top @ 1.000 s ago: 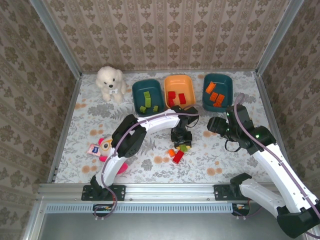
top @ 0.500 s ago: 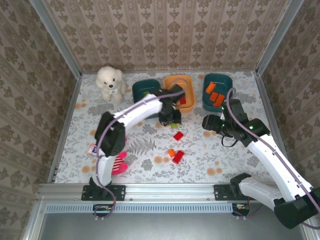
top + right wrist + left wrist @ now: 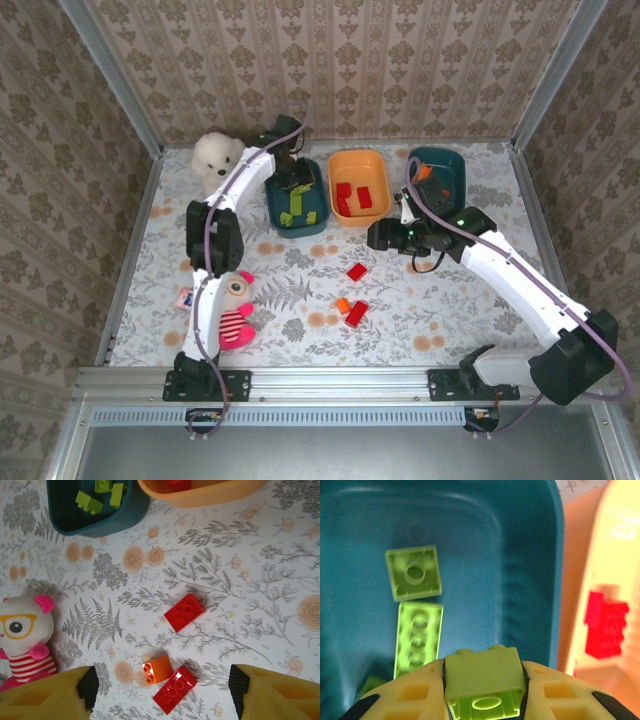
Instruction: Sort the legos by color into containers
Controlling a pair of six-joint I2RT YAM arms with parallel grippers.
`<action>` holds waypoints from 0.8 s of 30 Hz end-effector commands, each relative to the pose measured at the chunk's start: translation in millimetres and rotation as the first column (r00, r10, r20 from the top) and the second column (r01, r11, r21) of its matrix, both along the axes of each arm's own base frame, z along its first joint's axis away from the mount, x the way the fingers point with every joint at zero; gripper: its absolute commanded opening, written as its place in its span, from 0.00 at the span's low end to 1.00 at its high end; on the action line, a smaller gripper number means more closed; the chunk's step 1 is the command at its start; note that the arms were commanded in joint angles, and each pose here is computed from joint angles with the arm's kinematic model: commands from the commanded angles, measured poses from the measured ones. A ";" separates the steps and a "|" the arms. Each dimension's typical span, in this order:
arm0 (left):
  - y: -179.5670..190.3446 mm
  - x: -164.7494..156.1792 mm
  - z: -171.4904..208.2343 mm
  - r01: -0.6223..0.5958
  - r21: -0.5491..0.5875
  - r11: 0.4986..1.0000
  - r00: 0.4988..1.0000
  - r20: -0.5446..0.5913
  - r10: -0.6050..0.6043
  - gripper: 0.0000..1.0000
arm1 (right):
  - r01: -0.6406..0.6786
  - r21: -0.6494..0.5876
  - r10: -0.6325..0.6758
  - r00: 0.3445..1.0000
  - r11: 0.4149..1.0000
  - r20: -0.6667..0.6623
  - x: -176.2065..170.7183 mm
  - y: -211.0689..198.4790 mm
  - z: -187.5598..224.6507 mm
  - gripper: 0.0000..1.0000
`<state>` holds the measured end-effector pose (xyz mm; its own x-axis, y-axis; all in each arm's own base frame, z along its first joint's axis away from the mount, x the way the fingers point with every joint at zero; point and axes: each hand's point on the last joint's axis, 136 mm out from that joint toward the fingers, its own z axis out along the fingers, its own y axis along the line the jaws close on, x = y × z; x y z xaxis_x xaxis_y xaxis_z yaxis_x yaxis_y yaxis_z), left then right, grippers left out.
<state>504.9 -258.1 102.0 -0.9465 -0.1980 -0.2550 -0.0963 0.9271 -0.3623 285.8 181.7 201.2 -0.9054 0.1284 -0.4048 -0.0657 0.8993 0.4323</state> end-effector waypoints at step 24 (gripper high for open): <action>44.2 -61.4 90.9 -0.068 -0.025 0.997 0.991 0.117 0.071 0.64 | -0.499 -0.395 0.417 0.865 0.771 -0.279 -67.6 83.9 -96.3 0.71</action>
<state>458.5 -240.8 148.5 -0.9436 -0.1977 -0.2654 -0.0837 0.9184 -0.3867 228.4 269.8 118.5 -0.8951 -0.3887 -0.2186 -0.4255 0.8911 0.1580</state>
